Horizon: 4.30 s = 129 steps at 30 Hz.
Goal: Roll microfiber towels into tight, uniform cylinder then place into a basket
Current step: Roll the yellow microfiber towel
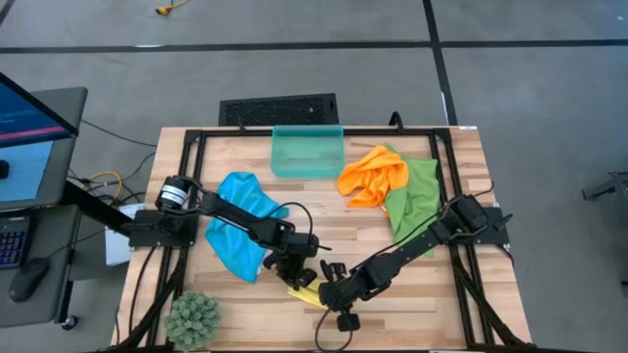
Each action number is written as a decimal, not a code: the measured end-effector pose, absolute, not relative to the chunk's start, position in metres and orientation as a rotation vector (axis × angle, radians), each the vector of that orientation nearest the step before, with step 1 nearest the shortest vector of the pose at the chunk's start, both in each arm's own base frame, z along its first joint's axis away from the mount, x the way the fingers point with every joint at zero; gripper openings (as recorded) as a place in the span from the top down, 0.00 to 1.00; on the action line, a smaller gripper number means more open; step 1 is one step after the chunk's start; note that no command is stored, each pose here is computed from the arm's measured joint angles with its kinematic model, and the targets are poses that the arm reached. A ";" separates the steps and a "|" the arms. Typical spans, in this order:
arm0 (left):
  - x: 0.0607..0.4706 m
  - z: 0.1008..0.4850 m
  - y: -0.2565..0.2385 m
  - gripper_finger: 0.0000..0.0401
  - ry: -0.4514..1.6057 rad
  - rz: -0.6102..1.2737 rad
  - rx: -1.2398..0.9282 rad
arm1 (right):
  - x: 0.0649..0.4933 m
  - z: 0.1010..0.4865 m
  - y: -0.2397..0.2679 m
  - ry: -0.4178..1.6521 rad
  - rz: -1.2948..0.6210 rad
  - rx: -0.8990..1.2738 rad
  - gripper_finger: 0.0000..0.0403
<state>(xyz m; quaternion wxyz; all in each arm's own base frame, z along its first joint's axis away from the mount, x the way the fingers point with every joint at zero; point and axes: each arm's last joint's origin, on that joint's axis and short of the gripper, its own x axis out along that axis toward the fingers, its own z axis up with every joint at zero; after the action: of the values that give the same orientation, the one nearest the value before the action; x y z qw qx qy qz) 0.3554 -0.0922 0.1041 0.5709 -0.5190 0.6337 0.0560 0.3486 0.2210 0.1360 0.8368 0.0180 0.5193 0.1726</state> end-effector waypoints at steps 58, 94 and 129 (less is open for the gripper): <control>0.353 0.099 -0.095 0.97 1.542 0.036 -1.192 | 0.344 0.150 0.226 0.897 0.386 -0.524 0.48; 0.362 0.101 -0.097 0.89 1.432 -0.010 -1.181 | 0.343 0.125 0.199 0.998 0.291 -0.192 0.89; 0.349 0.145 -0.104 0.64 1.232 -0.154 -0.653 | 0.340 0.122 0.197 1.037 0.287 -0.216 0.94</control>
<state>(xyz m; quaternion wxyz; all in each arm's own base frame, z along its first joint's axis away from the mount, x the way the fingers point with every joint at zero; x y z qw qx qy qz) 0.3485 -0.1044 0.1446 0.7641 -0.3002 0.5666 -0.0709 0.3398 0.1972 0.1219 0.8532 -0.1026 0.4929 0.1363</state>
